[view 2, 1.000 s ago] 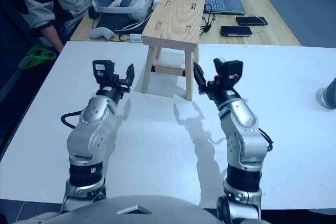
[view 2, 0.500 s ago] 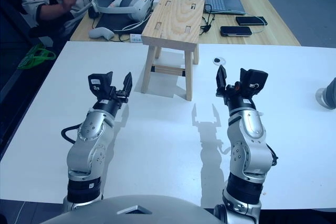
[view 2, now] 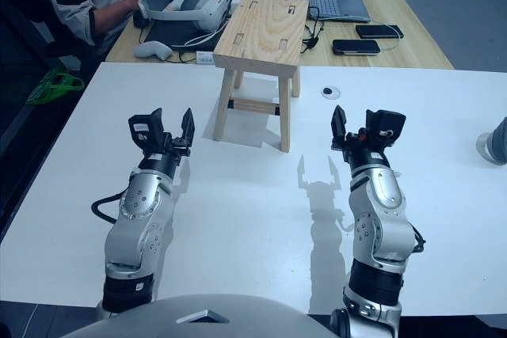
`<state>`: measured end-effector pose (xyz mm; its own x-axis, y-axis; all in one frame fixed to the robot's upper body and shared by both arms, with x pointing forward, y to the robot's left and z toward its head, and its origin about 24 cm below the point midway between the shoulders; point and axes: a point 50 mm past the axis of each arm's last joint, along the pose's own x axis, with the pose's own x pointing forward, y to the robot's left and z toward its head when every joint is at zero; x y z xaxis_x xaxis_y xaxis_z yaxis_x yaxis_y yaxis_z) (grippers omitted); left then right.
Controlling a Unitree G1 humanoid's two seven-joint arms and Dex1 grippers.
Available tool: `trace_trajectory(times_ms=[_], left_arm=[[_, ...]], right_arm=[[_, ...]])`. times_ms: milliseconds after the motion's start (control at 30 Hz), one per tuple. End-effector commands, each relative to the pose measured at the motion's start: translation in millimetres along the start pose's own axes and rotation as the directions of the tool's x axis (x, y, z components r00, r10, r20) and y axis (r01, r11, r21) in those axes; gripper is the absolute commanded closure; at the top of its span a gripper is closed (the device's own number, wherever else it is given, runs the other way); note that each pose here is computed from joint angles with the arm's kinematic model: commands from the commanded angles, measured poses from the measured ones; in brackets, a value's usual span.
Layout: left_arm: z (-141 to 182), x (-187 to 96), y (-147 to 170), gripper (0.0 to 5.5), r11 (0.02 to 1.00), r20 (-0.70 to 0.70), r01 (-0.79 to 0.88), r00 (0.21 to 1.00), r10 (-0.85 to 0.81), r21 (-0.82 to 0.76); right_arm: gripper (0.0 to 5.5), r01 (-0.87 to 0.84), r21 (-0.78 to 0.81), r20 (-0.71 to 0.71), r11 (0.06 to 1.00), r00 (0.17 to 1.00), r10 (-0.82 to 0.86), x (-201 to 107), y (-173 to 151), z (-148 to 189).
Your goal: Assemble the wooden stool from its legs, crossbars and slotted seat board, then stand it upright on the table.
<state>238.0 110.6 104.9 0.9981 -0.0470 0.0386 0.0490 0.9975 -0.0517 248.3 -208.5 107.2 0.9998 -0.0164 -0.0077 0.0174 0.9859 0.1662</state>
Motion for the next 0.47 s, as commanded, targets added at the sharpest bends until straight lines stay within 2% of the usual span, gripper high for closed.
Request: trace_trajectory(times_ms=[33, 167, 300, 467], left_arm=[[-8, -8, -1, 2.34, 0.998, -0.049, -0.064, 0.997, 0.063, -0.023], [-10, -7, 2, 2.34, 0.994, -0.072, -0.09, 0.994, 0.086, -0.054], [-13, 4, 6, 2.34, 0.988, -0.122, -0.152, 0.981, 0.15, -0.008], [-16, 5, -1, 2.34, 0.99, -0.14, -0.137, 0.981, 0.137, 0.009]], right_arm=[[1.98, 0.0, -0.025, -0.004, 1.0, 1.0, 0.0, -1, -6, 0], [1.98, -0.008, -0.045, -0.037, 0.999, 0.999, 0.006, -4, -8, -7], [1.98, -0.009, -0.063, -0.056, 0.998, 0.998, 0.005, -6, -10, -12], [1.98, -0.004, -0.075, -0.065, 0.997, 0.998, -0.001, -6, -14, -16]])
